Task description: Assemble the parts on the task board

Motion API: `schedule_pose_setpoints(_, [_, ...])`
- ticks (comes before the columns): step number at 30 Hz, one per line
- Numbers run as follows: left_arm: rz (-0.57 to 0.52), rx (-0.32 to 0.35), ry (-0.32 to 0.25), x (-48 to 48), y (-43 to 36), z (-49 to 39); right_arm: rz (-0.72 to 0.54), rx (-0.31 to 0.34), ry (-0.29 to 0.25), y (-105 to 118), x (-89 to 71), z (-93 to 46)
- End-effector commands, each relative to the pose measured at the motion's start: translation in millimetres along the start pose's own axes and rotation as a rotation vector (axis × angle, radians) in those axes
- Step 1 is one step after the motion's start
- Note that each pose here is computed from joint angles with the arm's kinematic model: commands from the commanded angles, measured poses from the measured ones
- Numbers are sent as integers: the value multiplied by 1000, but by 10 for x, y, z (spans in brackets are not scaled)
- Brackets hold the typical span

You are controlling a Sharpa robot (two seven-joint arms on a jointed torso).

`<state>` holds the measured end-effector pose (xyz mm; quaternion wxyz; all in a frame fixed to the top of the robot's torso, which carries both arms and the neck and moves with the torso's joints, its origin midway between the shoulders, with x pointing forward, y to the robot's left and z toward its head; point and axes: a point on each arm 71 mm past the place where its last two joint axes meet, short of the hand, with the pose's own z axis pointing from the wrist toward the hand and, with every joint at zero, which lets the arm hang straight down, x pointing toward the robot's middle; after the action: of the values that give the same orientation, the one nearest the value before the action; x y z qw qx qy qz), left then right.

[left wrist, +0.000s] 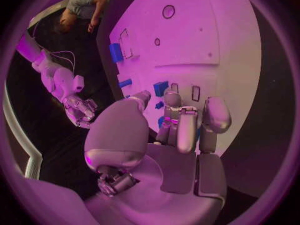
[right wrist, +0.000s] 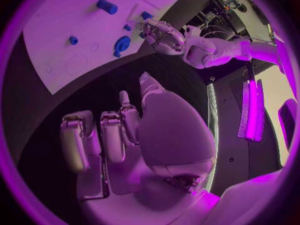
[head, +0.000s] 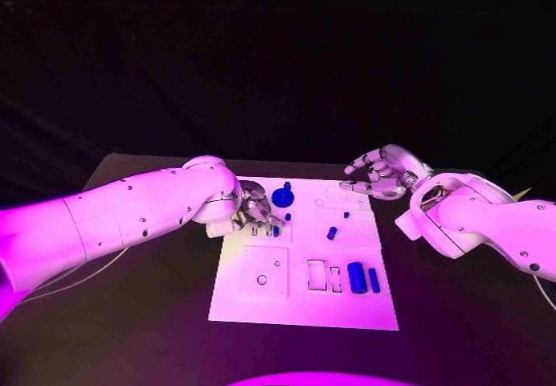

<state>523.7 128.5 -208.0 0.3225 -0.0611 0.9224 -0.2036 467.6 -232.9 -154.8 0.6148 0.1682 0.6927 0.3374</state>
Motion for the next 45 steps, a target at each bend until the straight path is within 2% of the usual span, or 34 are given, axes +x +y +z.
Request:
schedule_pose_setpoints(1, [2,3,21,22,-20,5,-11,-11,13,10,11,-1])
schedule_pose_setpoints(12, [9,5,35,43,-41,23,-11,-13,16,15,19,2])
schedule_pose_setpoints(37, [4,-2,39,36,-17,39,-12,-13,22,13,27,6])
schedule_pose_setpoints(45, [-7,10,46,47,-32,40,-13,-11,30,13,35,7])
